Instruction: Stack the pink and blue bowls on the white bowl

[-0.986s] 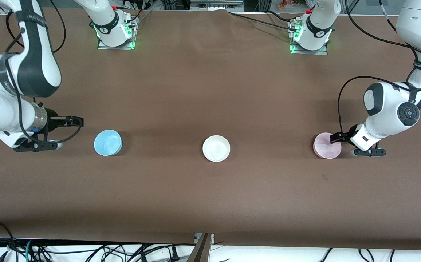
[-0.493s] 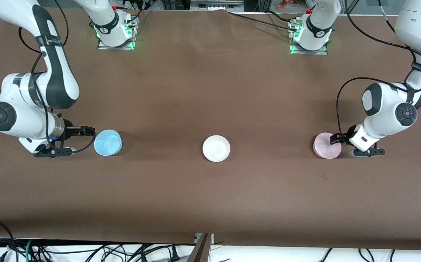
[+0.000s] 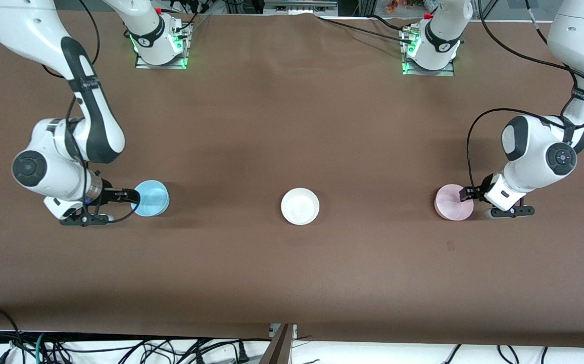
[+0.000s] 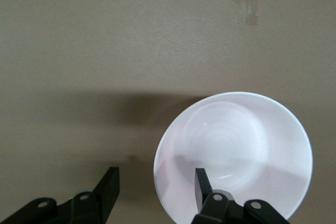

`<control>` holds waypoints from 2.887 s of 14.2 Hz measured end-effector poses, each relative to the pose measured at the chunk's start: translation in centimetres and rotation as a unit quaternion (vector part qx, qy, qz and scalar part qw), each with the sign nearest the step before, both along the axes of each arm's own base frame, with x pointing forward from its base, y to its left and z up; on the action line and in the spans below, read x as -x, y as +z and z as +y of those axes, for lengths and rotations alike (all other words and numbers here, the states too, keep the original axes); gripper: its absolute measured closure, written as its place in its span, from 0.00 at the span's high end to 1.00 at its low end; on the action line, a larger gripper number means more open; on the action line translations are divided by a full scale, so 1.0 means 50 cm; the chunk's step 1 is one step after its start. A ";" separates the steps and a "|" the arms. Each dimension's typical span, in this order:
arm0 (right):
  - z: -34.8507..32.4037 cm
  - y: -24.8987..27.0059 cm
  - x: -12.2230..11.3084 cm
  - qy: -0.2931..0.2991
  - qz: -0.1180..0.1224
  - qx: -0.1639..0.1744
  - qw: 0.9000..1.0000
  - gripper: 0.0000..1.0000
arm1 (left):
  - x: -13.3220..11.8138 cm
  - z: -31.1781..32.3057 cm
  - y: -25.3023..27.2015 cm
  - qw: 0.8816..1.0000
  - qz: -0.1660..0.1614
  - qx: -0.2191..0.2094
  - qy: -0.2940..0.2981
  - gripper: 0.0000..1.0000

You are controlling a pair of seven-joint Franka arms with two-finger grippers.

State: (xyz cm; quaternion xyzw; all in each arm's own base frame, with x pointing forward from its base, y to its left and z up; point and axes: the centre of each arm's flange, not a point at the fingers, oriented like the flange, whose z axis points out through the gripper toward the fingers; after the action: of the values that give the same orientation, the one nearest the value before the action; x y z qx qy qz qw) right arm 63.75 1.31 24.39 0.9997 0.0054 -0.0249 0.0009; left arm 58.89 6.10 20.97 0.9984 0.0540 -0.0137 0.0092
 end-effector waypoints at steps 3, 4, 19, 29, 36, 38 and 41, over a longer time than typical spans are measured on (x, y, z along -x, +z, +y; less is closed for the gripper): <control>-0.001 -0.026 0.006 -0.012 0.002 -0.010 1.000 1.00 | 0.002 -0.009 -0.002 0.999 -0.001 -0.028 0.015 0.59; -0.001 -0.031 0.008 -0.015 0.002 -0.012 1.000 1.00 | 0.003 -0.012 -0.003 0.999 0.000 -0.030 0.017 0.59; -0.012 -0.086 0.045 -0.022 0.000 -0.011 1.000 0.39 | 0.012 -0.025 -0.012 0.999 0.005 -0.028 0.026 0.32; -0.006 -0.068 0.042 -0.022 -0.006 -0.015 1.000 0.04 | -0.001 -0.050 0.007 0.999 -0.007 -0.024 0.024 0.04; -0.003 -0.030 0.018 -0.020 0.002 -0.018 1.000 0.03 | -0.033 -0.301 0.097 0.992 -0.044 0.026 0.112 0.03; -0.001 -0.013 0.007 -0.019 0.008 -0.019 1.000 0.03 | -0.030 -0.375 0.123 0.988 -0.049 0.043 0.140 0.03; 0.003 0.016 -0.007 -0.017 0.024 -0.021 0.999 0.03 | -0.011 -0.516 0.156 0.981 -0.052 0.061 0.177 0.03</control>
State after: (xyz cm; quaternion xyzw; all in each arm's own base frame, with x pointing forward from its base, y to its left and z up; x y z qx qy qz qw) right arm 64.08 1.45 25.20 0.9986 -0.0107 -0.0483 -0.0205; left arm 59.45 -19.71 28.79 0.9699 0.2287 0.0373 0.0753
